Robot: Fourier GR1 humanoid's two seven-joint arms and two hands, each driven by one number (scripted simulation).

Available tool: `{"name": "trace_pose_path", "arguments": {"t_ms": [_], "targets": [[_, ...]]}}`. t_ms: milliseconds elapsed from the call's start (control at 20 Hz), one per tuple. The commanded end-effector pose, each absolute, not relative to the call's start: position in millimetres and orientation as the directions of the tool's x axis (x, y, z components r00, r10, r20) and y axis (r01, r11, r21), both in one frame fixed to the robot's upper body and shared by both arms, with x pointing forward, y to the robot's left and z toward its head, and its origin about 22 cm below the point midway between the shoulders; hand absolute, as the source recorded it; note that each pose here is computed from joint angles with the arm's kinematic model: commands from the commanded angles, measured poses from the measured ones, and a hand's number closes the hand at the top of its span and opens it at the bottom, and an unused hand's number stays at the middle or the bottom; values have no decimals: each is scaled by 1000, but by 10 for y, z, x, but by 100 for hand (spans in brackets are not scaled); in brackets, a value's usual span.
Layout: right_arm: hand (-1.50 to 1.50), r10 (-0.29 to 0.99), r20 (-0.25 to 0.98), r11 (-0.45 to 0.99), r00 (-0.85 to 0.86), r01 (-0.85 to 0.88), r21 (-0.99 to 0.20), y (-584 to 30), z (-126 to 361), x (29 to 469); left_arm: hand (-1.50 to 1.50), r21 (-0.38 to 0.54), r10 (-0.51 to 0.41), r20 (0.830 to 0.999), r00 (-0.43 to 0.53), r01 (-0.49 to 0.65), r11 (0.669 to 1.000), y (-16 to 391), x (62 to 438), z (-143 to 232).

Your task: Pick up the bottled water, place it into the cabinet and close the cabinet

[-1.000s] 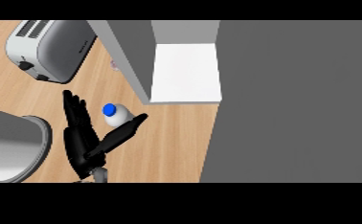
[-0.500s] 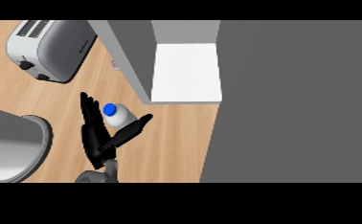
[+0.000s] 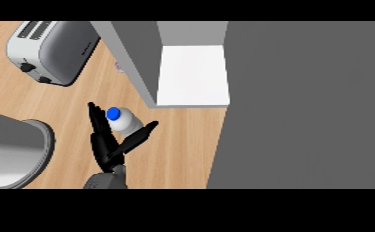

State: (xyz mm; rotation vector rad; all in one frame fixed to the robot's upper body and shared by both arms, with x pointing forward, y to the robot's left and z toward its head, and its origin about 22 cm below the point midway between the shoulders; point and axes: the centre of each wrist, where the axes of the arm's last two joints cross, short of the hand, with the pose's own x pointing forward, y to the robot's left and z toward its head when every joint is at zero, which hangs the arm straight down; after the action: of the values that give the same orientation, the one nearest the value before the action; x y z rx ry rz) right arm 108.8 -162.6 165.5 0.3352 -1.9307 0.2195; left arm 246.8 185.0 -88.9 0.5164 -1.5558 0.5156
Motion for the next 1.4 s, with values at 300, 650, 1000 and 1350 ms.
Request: {"name": "trace_pose_path", "arguments": {"t_ms": [300,650,1000,1350], "targets": [[-150,-89,901,950,-424,-307,-50,-1739,1885,854,-150,-14,-16,999,-42,-638,770,1845,2253,-1241],[-150,-114,900,954,-421,-300,-20,-1747,1881,900,-150,-92,24,993,-116,-622,777,1862,2429,-1304],[-150,-107,910,951,-400,-307,-23,-1661,1886,845,150,-187,95,978,-184,-588,787,1762,2462,-1348],[-150,-112,907,953,-406,-303,-18,-1607,1796,887,150,-243,135,965,-224,-574,782,1798,2504,-1419]]}}
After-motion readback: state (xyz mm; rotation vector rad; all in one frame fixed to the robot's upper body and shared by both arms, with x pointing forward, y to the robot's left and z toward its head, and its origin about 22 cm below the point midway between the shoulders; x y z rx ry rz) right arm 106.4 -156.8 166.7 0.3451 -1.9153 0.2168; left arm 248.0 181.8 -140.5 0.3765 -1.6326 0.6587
